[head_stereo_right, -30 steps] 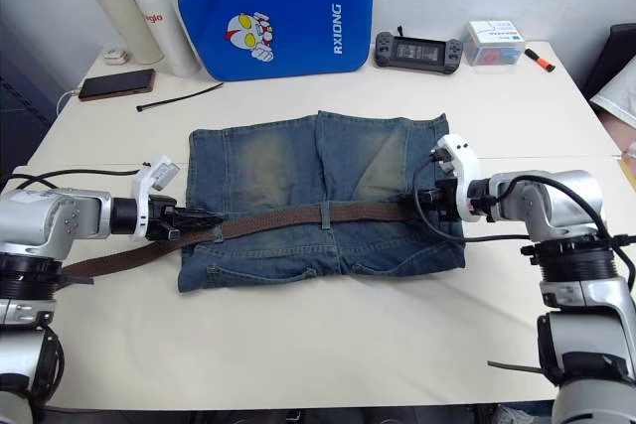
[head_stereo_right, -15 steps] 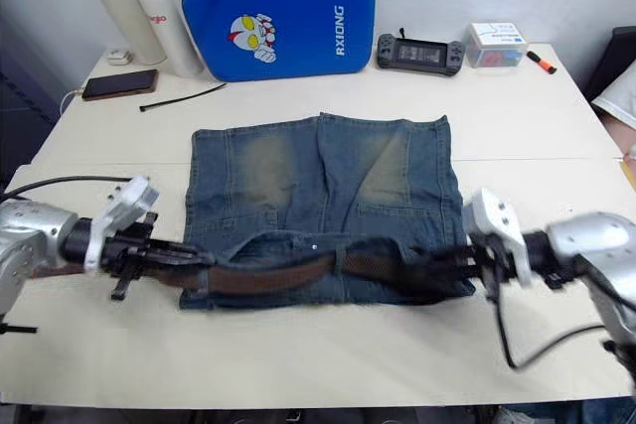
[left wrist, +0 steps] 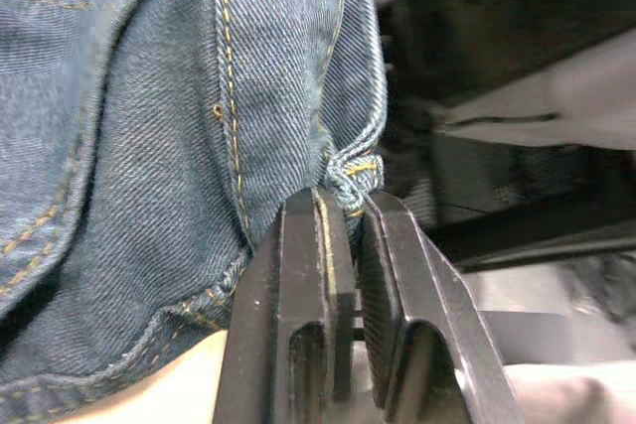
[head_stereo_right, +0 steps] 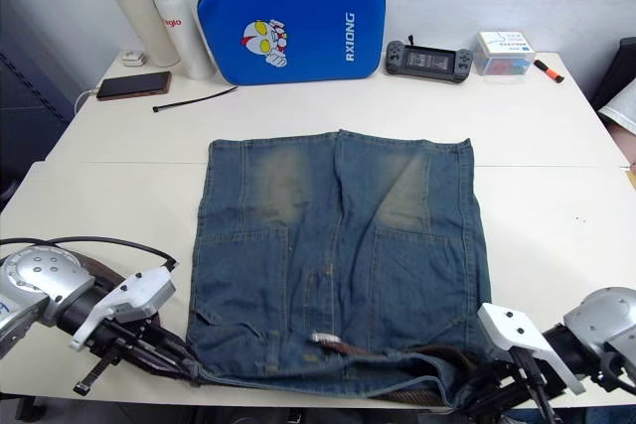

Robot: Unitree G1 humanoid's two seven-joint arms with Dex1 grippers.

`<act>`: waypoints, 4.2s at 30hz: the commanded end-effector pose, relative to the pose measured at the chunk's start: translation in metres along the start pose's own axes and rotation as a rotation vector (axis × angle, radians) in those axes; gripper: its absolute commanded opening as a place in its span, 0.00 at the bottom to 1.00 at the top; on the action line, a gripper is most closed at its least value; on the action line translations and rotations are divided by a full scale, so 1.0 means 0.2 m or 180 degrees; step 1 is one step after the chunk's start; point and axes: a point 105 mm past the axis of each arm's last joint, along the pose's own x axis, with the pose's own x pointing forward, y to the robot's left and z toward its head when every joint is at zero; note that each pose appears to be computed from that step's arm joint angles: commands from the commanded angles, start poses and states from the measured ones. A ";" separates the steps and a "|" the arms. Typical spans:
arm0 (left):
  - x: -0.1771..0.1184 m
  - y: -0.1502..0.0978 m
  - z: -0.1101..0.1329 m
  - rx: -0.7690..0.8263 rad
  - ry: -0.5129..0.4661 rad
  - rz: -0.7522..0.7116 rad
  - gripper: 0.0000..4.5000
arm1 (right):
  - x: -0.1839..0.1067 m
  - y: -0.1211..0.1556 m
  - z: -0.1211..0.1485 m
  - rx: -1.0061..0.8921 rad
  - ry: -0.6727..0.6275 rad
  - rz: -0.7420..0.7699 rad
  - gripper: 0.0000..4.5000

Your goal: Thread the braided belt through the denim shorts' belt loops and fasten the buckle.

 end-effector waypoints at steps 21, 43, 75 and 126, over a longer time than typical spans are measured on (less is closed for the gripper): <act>-0.21 0.55 0.47 0.0441 -0.1185 0.1784 0.99 | -0.20 -0.58 0.54 -0.0858 -0.0848 -0.1644 1.00; 0.09 0.72 0.15 0.0551 0.0000 0.1963 0.36 | 0.06 -0.70 0.31 -0.0037 -0.0404 -0.1598 0.32; -0.64 1.09 0.61 0.1069 -0.0819 0.3584 0.02 | -0.41 -1.08 1.06 -0.1308 -0.0874 -0.2979 0.00; -0.70 0.15 0.09 -0.1417 -0.2691 0.3703 1.00 | -0.14 -0.33 1.04 -0.1854 -0.0966 -0.0375 1.00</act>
